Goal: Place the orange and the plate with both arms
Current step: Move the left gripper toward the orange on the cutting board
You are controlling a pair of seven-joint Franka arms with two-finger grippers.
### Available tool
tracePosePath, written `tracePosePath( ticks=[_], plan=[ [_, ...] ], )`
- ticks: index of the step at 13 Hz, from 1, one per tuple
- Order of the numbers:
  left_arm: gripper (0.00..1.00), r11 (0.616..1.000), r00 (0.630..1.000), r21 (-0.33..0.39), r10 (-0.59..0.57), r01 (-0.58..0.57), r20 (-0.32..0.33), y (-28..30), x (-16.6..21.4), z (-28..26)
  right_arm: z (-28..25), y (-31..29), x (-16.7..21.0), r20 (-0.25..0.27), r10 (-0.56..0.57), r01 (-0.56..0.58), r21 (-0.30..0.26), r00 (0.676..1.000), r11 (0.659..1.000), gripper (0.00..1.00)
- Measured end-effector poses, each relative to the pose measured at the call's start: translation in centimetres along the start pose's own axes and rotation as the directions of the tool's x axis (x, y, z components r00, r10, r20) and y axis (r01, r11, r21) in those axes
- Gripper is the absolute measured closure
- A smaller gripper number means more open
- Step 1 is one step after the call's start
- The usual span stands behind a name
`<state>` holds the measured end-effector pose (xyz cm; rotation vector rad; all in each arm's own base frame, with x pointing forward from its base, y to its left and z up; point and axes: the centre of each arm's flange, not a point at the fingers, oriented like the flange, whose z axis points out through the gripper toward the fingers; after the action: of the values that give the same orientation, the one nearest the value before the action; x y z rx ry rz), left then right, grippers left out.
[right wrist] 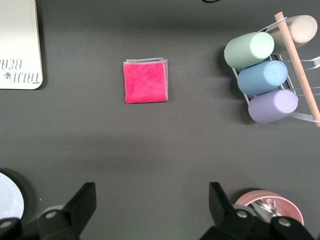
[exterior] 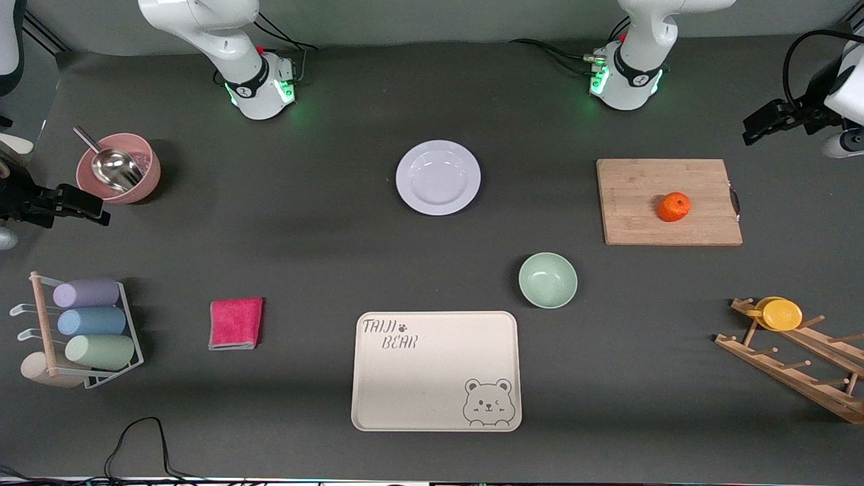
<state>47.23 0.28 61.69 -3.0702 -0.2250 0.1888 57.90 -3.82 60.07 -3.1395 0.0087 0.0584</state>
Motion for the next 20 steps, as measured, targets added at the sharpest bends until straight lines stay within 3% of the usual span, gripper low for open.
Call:
tracePosePath(
  ticks=[6, 10, 15, 20],
  plan=[
    [0.00, 1.000, 1.000, -0.001, -0.003, 0.003, 0.015, -0.6, -0.4, -0.4, 0.0, 0.0, 0.0, 0.001, 0.000, 0.000, 0.000, 1.000, 1.000, 0.00],
    [0.00, 1.000, 0.998, -0.002, -0.008, 0.008, 0.056, -1.6, -0.5, -0.2, 0.2, 0.0, 0.0, 0.006, 0.000, 0.000, 0.000, 1.000, 1.000, 0.00],
    [0.00, 0.998, 0.990, -0.008, 0.066, -0.066, 0.127, -3.9, 0.4, -0.9, 0.3, 0.0, -0.3, 0.013, 0.001, -0.001, 0.001, 1.000, 1.000, 0.00],
    [0.00, 0.999, 0.987, -0.038, 0.020, -0.014, 0.157, -8.5, -0.1, -1.0, -1.9, -0.7, -3.8, 0.001, 0.033, -0.033, 0.014, 0.999, 0.999, 0.00]
  ],
)
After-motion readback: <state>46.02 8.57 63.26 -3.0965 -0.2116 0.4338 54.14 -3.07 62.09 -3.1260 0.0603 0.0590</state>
